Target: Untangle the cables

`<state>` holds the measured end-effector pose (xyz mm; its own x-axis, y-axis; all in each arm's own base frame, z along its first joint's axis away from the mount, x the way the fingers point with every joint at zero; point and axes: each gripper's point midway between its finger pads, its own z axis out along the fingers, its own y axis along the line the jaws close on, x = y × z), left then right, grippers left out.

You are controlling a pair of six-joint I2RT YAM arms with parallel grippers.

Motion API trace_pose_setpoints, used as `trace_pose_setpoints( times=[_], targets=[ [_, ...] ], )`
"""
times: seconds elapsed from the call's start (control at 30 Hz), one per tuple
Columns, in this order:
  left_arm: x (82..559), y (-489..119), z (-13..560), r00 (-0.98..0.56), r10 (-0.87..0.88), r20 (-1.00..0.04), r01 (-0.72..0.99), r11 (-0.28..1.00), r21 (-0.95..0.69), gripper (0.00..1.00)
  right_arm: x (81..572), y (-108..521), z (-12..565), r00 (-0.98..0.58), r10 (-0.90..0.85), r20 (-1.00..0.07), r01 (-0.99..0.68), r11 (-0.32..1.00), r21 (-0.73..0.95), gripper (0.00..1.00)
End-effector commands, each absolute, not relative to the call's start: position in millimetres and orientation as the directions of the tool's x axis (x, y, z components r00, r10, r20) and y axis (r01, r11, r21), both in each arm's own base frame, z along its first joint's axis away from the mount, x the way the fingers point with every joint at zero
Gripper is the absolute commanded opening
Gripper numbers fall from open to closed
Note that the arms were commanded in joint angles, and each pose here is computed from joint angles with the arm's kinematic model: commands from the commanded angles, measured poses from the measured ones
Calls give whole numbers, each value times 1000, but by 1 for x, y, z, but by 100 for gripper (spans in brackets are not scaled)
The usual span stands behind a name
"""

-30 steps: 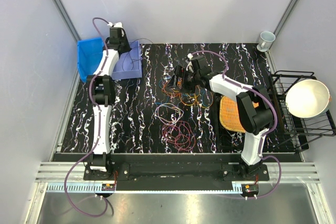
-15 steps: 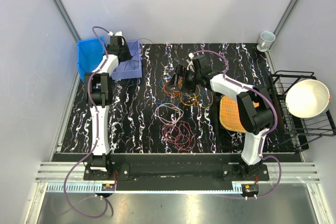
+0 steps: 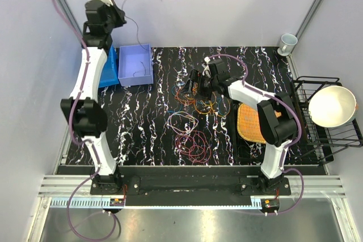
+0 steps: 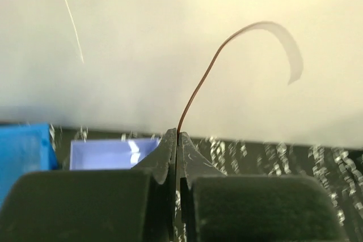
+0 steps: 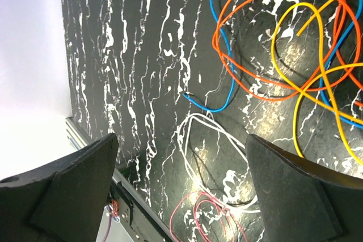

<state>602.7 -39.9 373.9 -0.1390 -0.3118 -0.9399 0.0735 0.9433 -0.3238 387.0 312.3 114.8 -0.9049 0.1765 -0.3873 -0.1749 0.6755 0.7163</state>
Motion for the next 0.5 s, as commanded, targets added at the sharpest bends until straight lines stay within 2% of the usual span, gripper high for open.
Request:
trace_pose_setpoints(
  times=[0.0, 0.27, 0.47],
  targets=[
    [582, -29, 405, -72, -286, -956, 33, 957, -289, 0, 386, 314, 157, -870, 197, -451, -244, 624, 742, 100],
    [571, -15, 429, -18, -260, -965, -29, 965, -260, 0, 379, 314, 159, -872, 195, -449, -249, 613, 750, 100],
    [575, -6, 421, -22, -239, -971, -76, 969, -236, 0, 378, 314, 158, -873, 192, -449, -251, 612, 750, 100]
  ],
)
